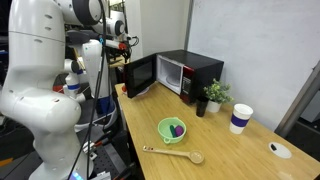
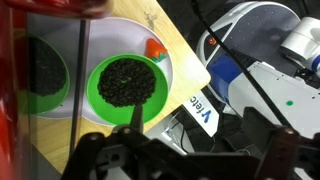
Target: Close the microwave door, move the white plate to the right, remove the zucchini and purple grapes from the green pot and place them on the white plate
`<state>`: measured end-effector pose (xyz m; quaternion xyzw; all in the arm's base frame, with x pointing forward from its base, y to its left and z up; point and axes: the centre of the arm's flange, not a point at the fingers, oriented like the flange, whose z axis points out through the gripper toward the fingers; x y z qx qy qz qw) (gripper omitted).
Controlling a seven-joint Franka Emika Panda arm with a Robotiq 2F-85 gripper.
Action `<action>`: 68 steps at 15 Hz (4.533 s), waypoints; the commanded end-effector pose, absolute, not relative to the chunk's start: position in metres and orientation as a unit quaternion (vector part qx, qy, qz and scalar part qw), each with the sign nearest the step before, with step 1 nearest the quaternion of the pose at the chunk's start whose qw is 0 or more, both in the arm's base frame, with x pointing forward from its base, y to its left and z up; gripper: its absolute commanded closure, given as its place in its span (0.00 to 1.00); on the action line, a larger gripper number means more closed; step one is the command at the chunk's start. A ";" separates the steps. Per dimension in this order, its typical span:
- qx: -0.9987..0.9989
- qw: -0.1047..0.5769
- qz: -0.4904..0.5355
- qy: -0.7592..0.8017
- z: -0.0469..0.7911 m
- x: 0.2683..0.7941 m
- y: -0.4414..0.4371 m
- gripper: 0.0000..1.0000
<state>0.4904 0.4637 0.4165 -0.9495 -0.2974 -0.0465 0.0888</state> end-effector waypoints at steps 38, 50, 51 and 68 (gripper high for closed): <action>-0.938 -0.124 -0.085 -0.313 0.349 0.504 0.328 0.00; -0.927 -0.170 -0.166 -0.291 0.330 0.542 0.253 0.00; -0.927 -0.175 -0.172 -0.285 0.329 0.545 0.245 0.00; -0.919 -0.130 -0.244 -0.282 0.341 0.543 0.225 0.00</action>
